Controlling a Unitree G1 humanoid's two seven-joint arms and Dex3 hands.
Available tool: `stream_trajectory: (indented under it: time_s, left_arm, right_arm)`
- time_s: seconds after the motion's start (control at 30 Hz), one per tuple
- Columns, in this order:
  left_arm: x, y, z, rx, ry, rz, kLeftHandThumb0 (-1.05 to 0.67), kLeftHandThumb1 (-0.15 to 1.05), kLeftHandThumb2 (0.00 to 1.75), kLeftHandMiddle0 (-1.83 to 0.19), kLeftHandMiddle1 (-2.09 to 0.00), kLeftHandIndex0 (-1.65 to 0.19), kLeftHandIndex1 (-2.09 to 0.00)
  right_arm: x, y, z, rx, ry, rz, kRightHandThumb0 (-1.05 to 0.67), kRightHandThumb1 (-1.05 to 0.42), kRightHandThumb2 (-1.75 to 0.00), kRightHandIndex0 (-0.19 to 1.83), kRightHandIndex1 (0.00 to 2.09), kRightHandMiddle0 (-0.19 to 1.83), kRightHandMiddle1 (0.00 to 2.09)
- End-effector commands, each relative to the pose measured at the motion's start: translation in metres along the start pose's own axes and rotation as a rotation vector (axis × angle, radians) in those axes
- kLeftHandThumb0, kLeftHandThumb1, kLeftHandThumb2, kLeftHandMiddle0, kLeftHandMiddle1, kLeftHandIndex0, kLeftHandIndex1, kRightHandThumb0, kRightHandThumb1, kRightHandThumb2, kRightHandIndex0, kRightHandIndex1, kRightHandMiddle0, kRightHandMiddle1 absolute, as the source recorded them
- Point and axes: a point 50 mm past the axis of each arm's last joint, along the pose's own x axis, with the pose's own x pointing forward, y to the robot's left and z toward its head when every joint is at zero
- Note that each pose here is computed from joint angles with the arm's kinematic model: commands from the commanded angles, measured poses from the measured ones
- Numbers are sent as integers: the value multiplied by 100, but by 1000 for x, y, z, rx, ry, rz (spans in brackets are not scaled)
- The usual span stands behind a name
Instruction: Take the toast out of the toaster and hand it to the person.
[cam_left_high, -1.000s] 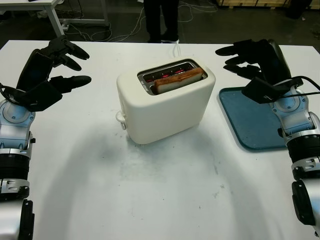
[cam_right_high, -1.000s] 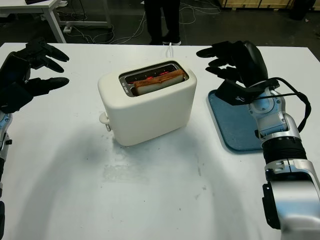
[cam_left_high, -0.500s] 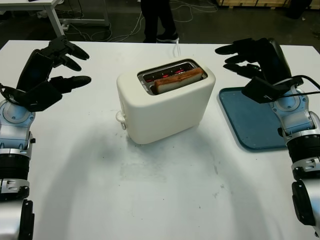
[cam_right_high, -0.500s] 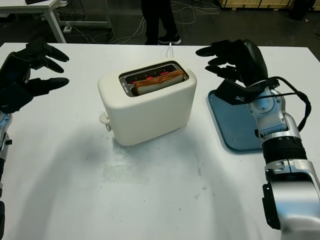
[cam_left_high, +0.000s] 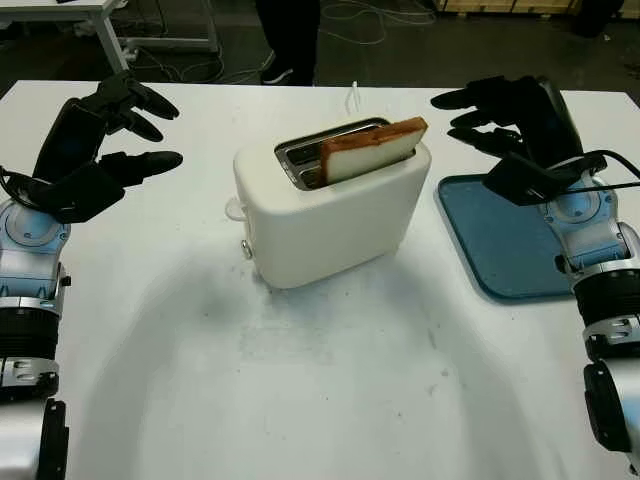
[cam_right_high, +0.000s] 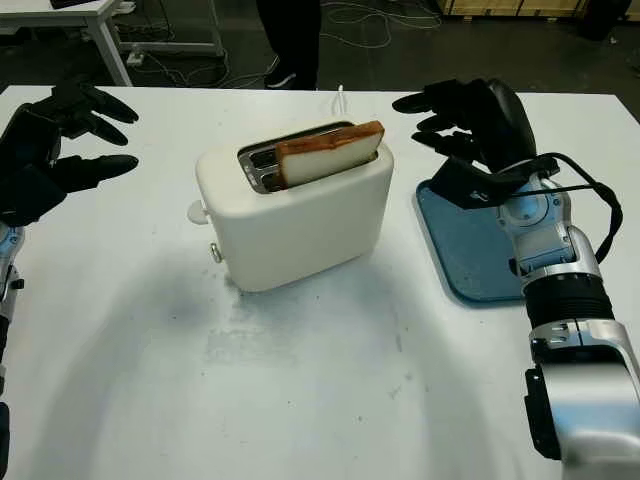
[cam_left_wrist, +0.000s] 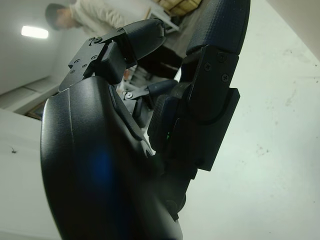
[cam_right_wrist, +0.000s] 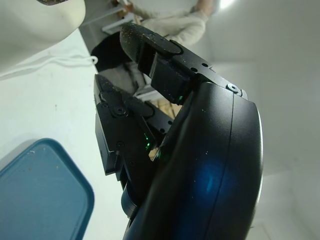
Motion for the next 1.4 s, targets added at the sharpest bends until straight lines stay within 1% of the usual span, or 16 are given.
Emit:
stream_trajectory:
  time_s: [0.0,0.07,0.17,0.3,0.37,0.47,0.57,0.7,0.8,0.93,1.03,1.13,1.23,1.27,1.3,1.37]
  left_arm:
    - [-2,0,-1,9,8,3,-95,92,4,-35,-132,-30,-123]
    - [-2,0,-2,2,8,3,-95,92,4,-35,-132,-30,-122]
    - [-2,0,-2,-1,6,3,-94,92,3,-35,-133,-30,-123]
    - [-2,0,-2,-7,9,0,-94,92,2,-36,-132,-30,-122]
    - [-3,0,-2,-7,10,2,-94,92,2,-36,-132,-31,-122]
    - [-3,0,-2,-4,11,0,-95,92,2,-35,-132,-30,-122]
    - [-3,0,-3,-4,7,3,-94,92,2,-36,-132,-31,-121]
    - [-4,0,-3,1,9,2,-94,92,3,-36,-131,-31,-121]
    - [-4,1,-3,-1,14,0,-95,92,4,-35,-131,-31,-121]
    - [-4,0,-3,3,9,0,-96,92,5,-36,-131,-31,-121]
    - [-3,0,-3,0,9,1,-95,92,4,-36,-131,-31,-121]
    - [-3,0,-3,-8,10,0,-95,92,3,-36,-131,-31,-121]
    - [-3,0,-3,-5,10,1,-95,92,3,-36,-131,-32,-120]
    - [-3,0,-3,-3,11,1,-95,92,3,-36,-131,-32,-120]
    - [-3,0,-3,-5,13,1,-95,92,3,-36,-131,-32,-120]
    - [-3,0,-3,-15,17,1,-95,92,3,-36,-131,-31,-120]
  right_arm:
    - [-1,-1,0,28,0,-16,9,-80,0,123,1,106,0]
    - [0,-2,1,16,-3,-19,11,-80,0,124,1,107,0]
    - [4,-9,7,3,-25,-29,3,-77,0,123,1,107,1]
    - [15,-26,21,20,-95,-35,-3,-73,0,123,0,108,1]
    - [24,-38,34,21,-134,-32,-7,-70,0,123,1,108,1]
    - [34,-57,57,58,-209,-7,5,-63,-1,120,0,107,0]
    - [42,-72,79,63,-261,9,4,-58,0,120,0,107,0]
    - [46,-85,103,96,-310,21,6,-56,0,119,0,109,1]
    - [48,-91,117,116,-341,25,-3,-54,-1,122,2,110,2]
    - [47,-91,133,113,-373,64,-10,-54,-1,121,2,111,3]
    - [44,-84,142,90,-404,131,-21,-51,-1,121,2,111,3]
    - [42,-73,146,49,-433,197,-30,-49,0,122,3,112,3]
    - [40,-64,148,-11,-468,258,-56,-50,0,118,1,109,2]
    - [39,-62,149,-33,-471,268,-70,-50,-1,118,1,109,1]
    - [39,-61,149,-46,-466,289,-75,-50,0,117,1,108,1]
    - [38,-58,150,-54,-462,328,-78,-49,0,113,0,104,0]
